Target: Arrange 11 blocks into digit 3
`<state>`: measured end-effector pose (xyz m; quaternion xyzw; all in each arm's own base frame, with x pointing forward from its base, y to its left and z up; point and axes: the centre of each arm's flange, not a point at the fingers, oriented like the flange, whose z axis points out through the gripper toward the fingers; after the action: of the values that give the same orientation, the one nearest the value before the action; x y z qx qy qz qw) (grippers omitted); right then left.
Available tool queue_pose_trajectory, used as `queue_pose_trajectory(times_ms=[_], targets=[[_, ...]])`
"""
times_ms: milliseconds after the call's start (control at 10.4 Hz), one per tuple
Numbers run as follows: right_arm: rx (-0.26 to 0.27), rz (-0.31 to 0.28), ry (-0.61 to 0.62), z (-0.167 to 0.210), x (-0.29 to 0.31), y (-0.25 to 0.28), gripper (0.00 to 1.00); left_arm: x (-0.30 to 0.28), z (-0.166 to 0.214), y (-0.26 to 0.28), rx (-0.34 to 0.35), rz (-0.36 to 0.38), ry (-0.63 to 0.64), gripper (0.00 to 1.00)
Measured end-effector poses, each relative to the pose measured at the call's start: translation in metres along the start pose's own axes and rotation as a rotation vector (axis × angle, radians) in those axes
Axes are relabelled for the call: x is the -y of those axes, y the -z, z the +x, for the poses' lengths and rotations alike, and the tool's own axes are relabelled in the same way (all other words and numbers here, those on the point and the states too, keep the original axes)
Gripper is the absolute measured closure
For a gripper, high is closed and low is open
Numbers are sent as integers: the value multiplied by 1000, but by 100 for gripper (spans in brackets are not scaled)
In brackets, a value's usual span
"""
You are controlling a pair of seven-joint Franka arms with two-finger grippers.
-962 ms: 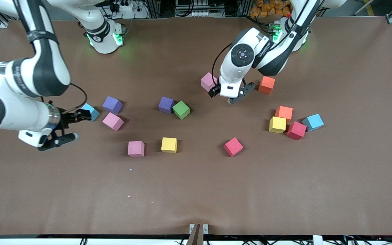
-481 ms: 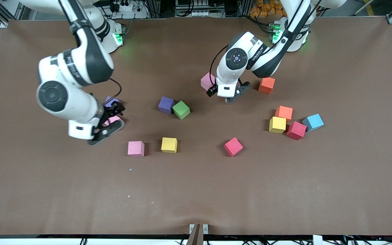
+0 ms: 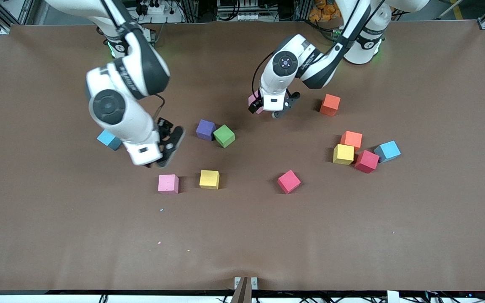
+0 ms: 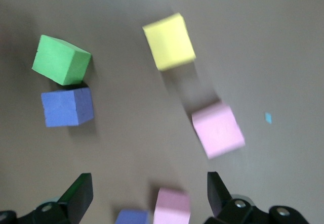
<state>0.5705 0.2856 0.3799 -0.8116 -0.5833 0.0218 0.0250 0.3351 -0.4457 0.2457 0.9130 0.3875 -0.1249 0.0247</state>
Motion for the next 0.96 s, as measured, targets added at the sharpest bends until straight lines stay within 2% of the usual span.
queue_pose_trajectory(times_ms=[192,673,962], targets=[[7,3,95,7,17,-26,0,2,-9,-13,0,12,3,0],[4,-13,223,36,75,-71,0,7,-10,-40,3,47,4,0],[2,-18,236,25,104,-119,0,7,-12,-48,3,42,2,1]])
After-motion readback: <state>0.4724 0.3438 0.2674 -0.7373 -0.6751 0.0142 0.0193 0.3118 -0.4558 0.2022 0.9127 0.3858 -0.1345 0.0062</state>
